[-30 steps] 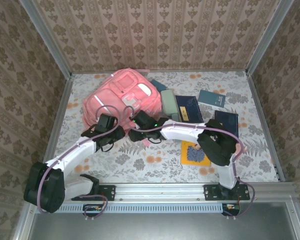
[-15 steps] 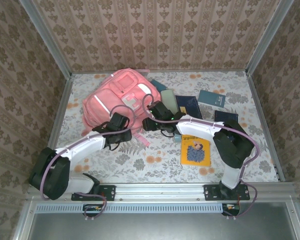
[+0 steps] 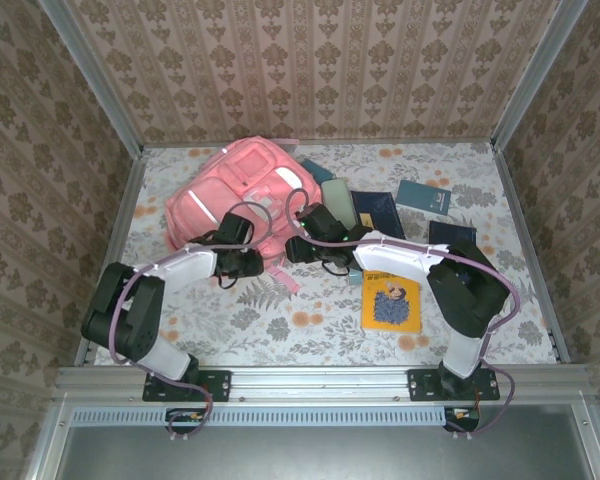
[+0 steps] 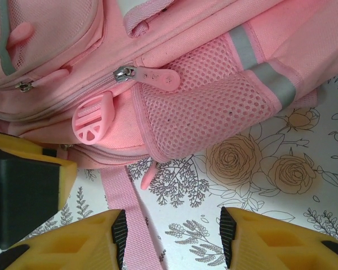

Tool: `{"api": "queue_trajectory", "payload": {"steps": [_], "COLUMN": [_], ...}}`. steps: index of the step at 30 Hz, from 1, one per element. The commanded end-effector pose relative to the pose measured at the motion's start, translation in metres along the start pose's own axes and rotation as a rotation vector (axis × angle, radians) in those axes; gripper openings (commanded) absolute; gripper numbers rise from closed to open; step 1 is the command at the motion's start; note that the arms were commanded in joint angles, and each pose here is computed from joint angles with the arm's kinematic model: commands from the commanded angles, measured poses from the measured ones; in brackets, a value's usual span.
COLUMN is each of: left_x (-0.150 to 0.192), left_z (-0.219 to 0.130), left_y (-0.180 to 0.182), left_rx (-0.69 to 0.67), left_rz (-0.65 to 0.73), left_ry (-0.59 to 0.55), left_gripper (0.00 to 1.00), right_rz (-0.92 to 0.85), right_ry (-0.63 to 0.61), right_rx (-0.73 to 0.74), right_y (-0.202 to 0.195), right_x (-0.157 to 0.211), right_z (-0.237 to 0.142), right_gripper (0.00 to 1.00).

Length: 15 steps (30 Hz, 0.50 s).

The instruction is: Pack the student bag

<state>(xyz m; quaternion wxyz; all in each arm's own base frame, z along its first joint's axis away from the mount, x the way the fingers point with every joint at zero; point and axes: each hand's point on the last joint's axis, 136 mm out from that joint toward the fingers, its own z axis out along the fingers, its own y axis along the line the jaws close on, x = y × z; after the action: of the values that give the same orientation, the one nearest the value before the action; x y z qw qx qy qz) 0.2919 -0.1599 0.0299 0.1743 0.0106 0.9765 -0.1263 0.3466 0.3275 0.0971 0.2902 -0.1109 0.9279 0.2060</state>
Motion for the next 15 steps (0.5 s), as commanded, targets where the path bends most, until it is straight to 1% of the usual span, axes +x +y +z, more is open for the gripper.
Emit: {"api": "queue_trajectory", "payload": {"steps": [1, 6, 11, 15], "left_x": [-0.008, -0.005, -0.002, -0.009], "left_z": [0.002, 0.008, 0.014, 0.013], "left_y": [-0.013, -0.012, 0.007, 0.008], "left_rx": [0.050, 0.046, -0.061, -0.080], "left_rz": [0.046, 0.055, 0.054, 0.060], "left_ry": [0.006, 0.028, 0.047, 0.033], "left_gripper": [0.36, 0.35, 0.35, 0.33], "right_rz": [0.013, 0.015, 0.021, 0.023], "right_ry": [-0.028, -0.023, -0.015, -0.002], "right_rx": [-0.020, -0.018, -0.032, -0.035], "right_y": [0.006, 0.005, 0.008, 0.010], "right_x": [-0.006, -0.005, -0.004, -0.004], "right_z": [-0.004, -0.001, 0.001, 0.003], "right_gripper": [0.50, 0.50, 0.50, 0.50]}}
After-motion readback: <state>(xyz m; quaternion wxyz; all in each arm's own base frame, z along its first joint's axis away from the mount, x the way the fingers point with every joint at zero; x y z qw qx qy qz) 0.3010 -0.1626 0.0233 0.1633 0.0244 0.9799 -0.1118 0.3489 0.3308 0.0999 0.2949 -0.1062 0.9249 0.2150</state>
